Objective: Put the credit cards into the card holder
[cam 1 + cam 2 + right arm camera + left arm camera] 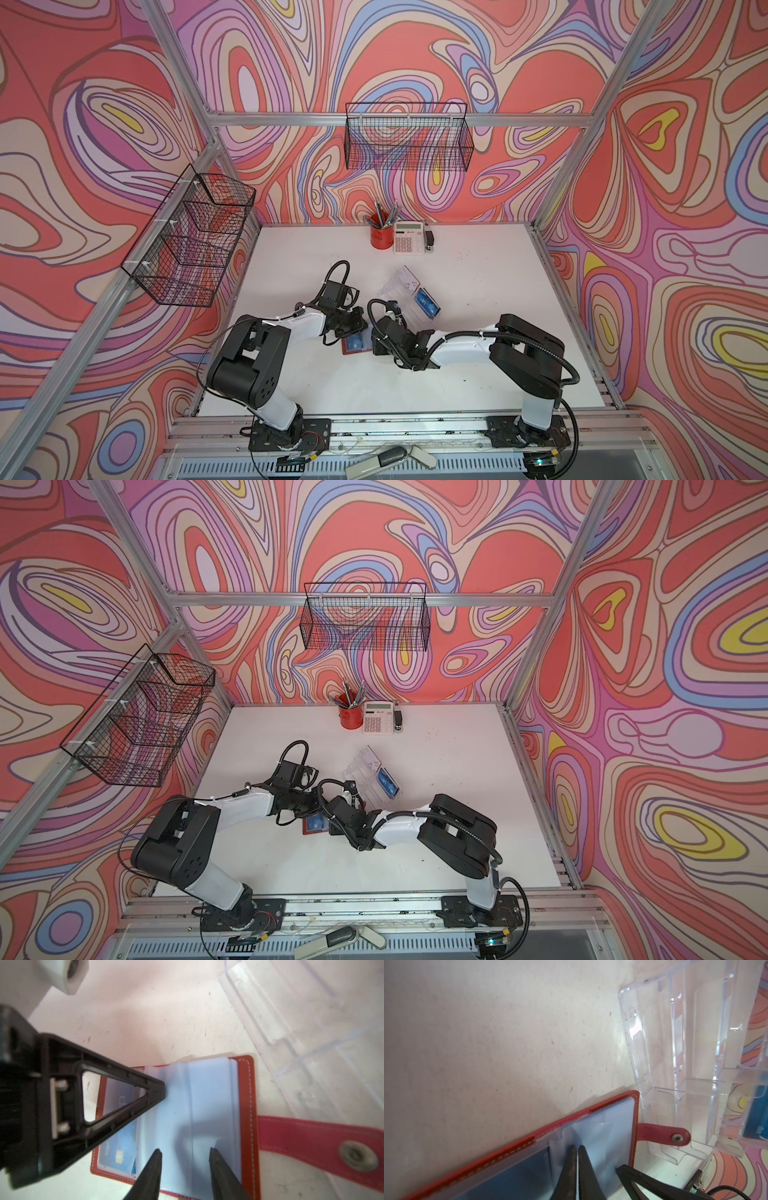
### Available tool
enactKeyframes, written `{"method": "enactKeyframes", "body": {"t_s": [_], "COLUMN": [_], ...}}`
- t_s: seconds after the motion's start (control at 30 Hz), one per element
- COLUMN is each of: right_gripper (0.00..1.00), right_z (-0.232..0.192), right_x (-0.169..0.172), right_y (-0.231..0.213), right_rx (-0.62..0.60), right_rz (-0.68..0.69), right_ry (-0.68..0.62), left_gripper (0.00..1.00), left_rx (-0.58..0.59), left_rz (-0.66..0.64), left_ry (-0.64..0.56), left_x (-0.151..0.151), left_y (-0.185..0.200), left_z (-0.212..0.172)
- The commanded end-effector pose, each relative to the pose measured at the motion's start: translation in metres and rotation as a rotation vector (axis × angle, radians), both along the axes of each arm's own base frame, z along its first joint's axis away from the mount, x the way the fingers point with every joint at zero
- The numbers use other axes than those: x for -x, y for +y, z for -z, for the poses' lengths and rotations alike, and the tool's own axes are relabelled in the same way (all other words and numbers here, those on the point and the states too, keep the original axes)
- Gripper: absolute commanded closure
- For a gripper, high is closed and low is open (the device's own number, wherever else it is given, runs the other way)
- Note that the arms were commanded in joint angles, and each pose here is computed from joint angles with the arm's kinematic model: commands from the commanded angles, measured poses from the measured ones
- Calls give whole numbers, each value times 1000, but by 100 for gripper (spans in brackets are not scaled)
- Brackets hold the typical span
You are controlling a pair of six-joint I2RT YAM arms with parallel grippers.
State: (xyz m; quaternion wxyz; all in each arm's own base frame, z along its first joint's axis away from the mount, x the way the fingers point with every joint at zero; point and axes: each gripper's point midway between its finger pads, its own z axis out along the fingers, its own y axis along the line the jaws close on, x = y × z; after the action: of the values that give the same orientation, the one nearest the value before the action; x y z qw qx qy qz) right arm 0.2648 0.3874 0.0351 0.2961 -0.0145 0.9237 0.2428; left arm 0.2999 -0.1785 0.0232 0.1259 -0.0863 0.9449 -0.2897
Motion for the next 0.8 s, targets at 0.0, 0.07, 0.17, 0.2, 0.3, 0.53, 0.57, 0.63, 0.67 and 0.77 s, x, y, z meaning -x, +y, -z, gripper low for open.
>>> {"method": "enactKeyframes", "body": {"t_s": [0.0,0.07,0.17,0.2,0.3,0.53,0.57,0.63,0.67,0.77], "right_gripper": [59,60,61,61,62,62,62,62,62,62], "right_z": [17,19,20,19,15,-15,-19,-29,-32,-39], "right_x": [2,4,7,6,6,5,6,5,6,5], "right_y": [1,12,24,28,34,49,51,54,55,59], "right_rx": [-45,-68,-99,-107,-129,-228,-240,-265,-274,-294], "right_rz": [-17,-53,-93,-102,-117,-156,-161,-169,-174,-185], "right_ry": [61,75,94,95,93,62,57,42,40,30], "left_gripper": [91,91,91,91,91,83,80,74,72,66], "left_rx": [-60,-57,-48,-44,-33,-44,-64,-100,-113,-161], "left_rz": [-8,-7,-3,-2,2,-14,-31,-67,-87,-158], "left_ry": [64,60,53,49,29,-80,-97,-146,-170,-232], "left_x": [11,11,11,11,11,10,9,10,9,12], "left_y": [12,12,11,10,9,16,22,32,37,57], "left_z": [13,12,9,8,3,-23,-27,-37,-42,-55]}}
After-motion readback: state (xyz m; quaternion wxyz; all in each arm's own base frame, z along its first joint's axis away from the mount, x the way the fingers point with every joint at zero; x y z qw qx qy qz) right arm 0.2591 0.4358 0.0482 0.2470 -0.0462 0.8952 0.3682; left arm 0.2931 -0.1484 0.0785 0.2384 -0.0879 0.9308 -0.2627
